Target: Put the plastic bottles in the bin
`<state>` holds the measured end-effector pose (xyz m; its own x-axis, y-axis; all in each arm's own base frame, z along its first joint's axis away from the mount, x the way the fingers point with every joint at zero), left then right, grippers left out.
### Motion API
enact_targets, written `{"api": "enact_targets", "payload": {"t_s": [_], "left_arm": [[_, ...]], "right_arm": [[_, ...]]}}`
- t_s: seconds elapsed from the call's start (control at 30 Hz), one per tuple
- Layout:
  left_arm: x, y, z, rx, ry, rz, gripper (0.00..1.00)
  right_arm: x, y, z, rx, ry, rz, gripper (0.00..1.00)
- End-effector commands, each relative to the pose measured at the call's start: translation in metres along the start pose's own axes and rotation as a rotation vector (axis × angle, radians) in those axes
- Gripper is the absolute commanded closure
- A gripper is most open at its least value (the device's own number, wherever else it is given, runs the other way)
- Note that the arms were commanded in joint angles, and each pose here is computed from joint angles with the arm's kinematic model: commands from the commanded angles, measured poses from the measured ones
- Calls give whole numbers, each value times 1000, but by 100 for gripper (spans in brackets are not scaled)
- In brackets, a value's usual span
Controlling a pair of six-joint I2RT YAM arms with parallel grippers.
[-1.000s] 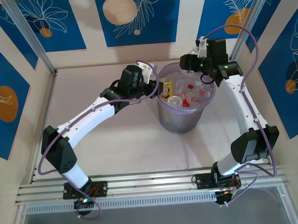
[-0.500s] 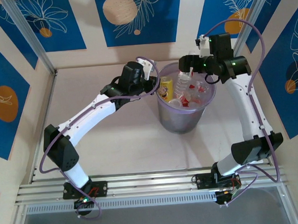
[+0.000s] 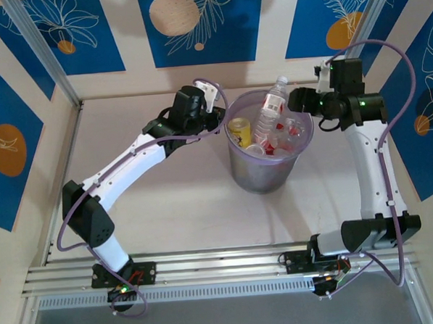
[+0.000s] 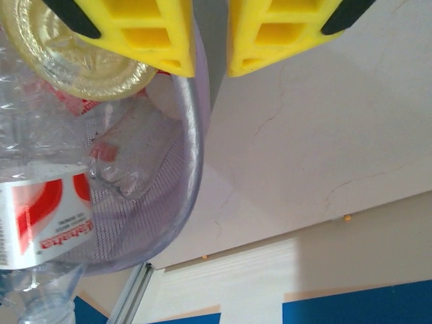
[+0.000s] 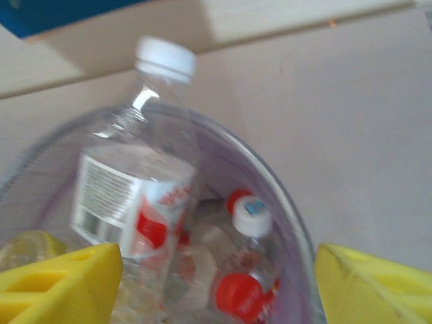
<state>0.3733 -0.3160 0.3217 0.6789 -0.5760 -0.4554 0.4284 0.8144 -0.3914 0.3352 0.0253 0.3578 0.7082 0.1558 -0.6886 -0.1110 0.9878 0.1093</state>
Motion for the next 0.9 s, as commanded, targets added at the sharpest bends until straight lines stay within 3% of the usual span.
{"api": "enact_targets", "payload": {"t_s": [0.0,0.17,0.3,0.57,0.87], "left_arm": [[0,-2,10,-3,-3,-19,76],[10,-8,4,-28,26,-57,64],[18,-6,-3,-42,46,-60,64],[22,-9,-2,-53,49,-76,82],[11,-10,12,-26,18,-52,97]], "right_arm": [[-1,-9,-26,82,66,-6,29],[9,-9,-43,123,99,47,34],[18,-5,-50,134,118,82,41],[24,-1,-47,140,111,113,66],[28,16,-35,135,76,194,84]]}}
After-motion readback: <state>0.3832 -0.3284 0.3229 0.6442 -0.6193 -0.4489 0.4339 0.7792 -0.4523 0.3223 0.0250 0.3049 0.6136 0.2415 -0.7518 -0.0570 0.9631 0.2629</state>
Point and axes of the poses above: each hand's point on the last joint's axis, 136 mm out from that joint toward the fingers, its own x axis out along the fingers, its own y axis along the line the jaws close on, z = x × y, the point moved 3 cm from there along -x, back along the fingers, and after that the axes turned 13 degrees about -x, right-handed, at the moved point
